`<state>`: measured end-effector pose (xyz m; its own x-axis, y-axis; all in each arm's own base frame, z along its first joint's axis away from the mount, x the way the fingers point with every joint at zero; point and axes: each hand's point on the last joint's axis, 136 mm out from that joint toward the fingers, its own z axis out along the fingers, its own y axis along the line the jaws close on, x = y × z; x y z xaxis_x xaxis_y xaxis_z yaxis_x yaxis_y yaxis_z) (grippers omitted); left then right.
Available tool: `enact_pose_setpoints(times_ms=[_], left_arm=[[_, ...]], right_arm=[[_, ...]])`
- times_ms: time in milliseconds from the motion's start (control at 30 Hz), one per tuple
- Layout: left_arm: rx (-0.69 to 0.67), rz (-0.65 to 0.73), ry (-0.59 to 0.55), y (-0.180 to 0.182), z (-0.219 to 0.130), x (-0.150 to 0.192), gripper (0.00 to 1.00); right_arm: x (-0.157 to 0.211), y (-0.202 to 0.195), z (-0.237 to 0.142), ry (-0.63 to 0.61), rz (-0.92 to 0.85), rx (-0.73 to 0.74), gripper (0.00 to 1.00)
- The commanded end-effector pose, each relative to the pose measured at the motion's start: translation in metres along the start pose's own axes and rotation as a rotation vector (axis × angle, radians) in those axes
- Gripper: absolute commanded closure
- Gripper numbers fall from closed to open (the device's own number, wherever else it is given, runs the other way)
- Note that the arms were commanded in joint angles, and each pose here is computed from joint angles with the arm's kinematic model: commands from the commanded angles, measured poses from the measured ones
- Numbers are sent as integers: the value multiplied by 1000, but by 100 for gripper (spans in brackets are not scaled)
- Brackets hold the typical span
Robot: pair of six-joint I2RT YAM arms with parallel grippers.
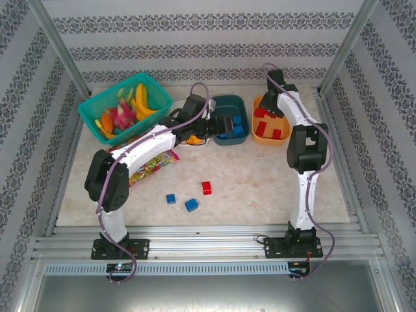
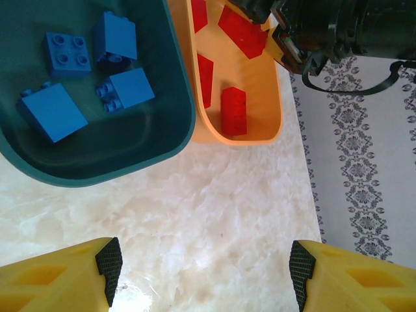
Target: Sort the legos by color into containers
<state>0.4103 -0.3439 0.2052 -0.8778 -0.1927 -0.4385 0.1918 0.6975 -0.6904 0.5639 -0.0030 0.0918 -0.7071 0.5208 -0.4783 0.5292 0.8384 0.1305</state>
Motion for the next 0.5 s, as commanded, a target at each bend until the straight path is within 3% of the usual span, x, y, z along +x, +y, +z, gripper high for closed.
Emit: enact_pose_setpoints(times_ms=[0,267,467], left_arm=[[65,55,-6,-25,-2,-9,29],[52,64,20,-27,0,-9,29],[3,75,44,-18,-11,0,29]], right_arm=[[10,-29,14,46,58,105,45],[13,-13,31,98,63,55,33],[-2,-1,3,50,60,24,19]])
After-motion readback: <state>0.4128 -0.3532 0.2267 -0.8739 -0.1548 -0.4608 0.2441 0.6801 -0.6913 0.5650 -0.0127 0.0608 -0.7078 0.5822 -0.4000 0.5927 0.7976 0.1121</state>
